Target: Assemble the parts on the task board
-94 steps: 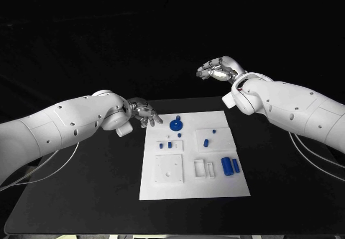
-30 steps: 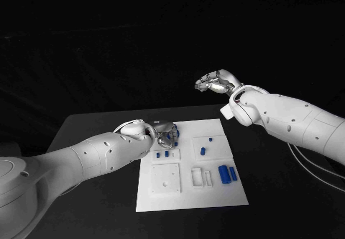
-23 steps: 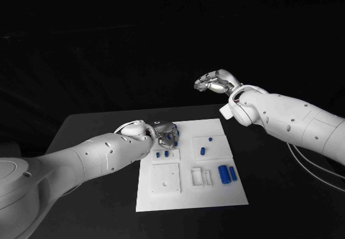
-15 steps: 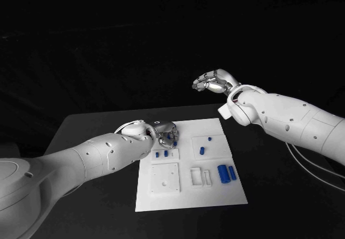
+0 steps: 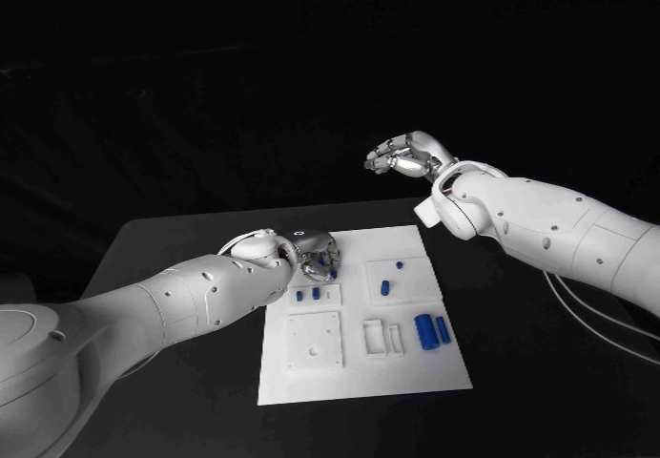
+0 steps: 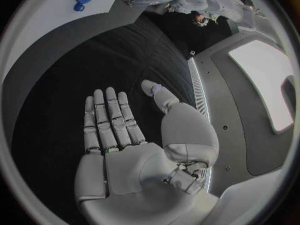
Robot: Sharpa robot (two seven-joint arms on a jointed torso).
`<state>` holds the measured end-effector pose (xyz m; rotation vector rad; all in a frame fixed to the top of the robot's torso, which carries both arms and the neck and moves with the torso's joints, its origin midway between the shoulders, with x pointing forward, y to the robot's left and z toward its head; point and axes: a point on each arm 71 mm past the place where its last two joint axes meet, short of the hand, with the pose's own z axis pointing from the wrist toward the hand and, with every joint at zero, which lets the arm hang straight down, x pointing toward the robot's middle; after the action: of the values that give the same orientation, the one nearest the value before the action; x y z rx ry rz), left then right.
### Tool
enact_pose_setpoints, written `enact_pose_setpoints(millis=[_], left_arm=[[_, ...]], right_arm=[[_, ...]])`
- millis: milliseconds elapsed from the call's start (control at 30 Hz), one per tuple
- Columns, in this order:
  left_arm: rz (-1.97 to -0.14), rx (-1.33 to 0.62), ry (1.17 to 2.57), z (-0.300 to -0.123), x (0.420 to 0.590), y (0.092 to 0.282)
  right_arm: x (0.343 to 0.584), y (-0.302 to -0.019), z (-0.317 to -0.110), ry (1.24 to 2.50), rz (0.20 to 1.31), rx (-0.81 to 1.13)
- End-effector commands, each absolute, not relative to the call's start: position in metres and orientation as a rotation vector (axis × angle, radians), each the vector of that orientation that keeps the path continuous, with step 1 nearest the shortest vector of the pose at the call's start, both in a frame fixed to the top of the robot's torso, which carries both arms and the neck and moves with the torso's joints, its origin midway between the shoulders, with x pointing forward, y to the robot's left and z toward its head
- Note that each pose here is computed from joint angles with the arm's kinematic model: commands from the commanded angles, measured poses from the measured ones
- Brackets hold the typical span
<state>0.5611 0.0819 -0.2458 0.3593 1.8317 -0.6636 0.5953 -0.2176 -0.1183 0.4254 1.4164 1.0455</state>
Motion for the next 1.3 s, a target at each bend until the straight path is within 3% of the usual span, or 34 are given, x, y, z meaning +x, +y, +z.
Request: enact_pose_setpoints(millis=[33, 800, 1300], left_arm=[[-0.664, 0.362, 1.876, -0.253, 0.558, 0.080], [-0.666, 0.362, 1.889, -0.267, 0.553, 0.078], [-0.611, 0.468, 1.861, -0.277, 0.546, 0.076]], right_arm=[[0.595, -0.217, -0.117, 1.410, 1.046, 0.422], [0.595, -0.215, -0.117, 1.411, 1.051, 0.419], [0.595, -0.214, -0.117, 1.411, 1.053, 0.417]])
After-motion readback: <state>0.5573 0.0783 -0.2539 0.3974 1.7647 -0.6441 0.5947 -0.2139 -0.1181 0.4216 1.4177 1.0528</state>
